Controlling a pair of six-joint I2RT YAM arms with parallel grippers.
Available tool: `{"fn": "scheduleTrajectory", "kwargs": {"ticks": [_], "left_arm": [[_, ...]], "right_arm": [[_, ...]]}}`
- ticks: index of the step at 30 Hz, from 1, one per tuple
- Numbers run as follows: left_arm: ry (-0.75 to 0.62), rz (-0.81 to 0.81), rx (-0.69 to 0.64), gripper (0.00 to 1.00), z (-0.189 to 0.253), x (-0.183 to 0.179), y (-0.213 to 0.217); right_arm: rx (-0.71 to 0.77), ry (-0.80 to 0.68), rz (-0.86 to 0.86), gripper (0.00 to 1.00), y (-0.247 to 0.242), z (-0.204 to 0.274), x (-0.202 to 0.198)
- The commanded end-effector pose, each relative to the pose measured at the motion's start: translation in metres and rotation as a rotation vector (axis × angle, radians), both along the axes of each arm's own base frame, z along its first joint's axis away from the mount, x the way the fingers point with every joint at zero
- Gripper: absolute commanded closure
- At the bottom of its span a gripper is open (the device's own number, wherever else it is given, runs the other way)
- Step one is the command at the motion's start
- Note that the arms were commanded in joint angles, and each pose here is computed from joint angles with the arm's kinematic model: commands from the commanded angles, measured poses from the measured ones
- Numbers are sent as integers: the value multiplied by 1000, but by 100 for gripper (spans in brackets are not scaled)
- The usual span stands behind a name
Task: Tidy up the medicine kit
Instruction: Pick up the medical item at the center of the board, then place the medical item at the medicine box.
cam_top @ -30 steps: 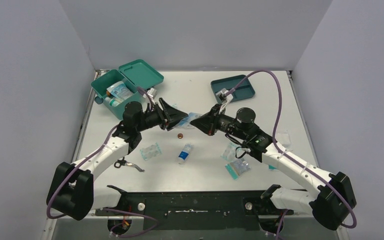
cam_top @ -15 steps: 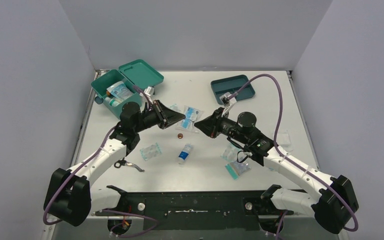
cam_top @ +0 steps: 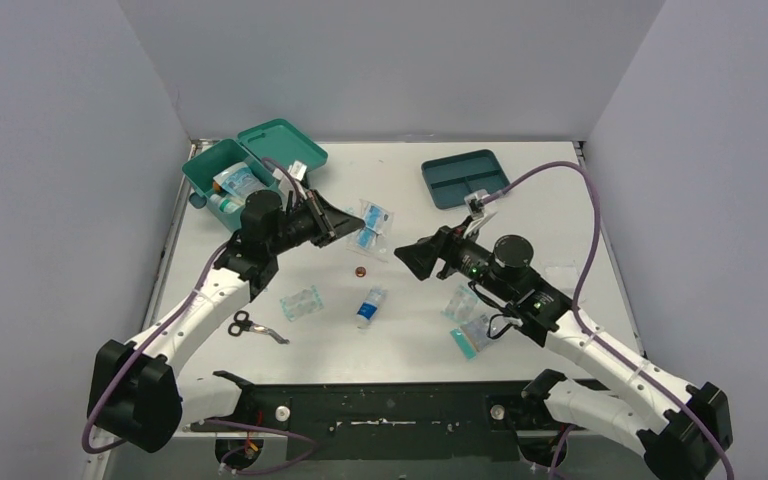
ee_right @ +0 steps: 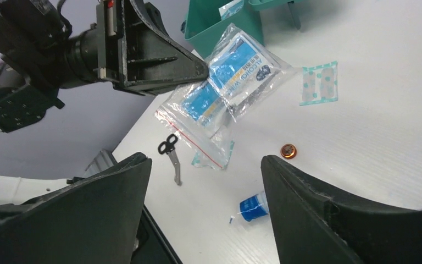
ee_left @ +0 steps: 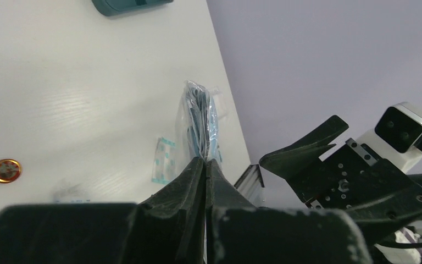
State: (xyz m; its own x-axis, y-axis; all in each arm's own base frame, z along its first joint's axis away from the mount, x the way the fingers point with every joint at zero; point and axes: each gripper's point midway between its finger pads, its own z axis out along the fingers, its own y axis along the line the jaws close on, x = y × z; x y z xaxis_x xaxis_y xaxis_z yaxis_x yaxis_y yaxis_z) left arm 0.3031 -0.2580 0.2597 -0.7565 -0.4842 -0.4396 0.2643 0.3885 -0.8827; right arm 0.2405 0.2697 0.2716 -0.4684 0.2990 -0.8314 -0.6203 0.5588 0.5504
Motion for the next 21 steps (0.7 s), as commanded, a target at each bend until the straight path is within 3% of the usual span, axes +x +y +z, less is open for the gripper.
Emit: {"fn": "scheduleTrajectory", "kwargs": {"ticks": [1, 3, 4, 11, 21], "left_arm": [[-142, 74, 122, 100, 24, 19, 12], [-168, 113, 184, 100, 24, 27, 20], [-184, 135, 210, 100, 27, 31, 24], [-233, 303, 336, 100, 37, 65, 70], [-231, 659, 442, 100, 44, 120, 202]], "right_arm": [[21, 2, -49, 13, -10, 2, -3], [16, 15, -68, 1, -15, 1, -4], [11, 23, -79, 0, -18, -1, -4], [-42, 114, -163, 0, -35, -24, -5], [-71, 169, -189, 0, -45, -46, -13]]}}
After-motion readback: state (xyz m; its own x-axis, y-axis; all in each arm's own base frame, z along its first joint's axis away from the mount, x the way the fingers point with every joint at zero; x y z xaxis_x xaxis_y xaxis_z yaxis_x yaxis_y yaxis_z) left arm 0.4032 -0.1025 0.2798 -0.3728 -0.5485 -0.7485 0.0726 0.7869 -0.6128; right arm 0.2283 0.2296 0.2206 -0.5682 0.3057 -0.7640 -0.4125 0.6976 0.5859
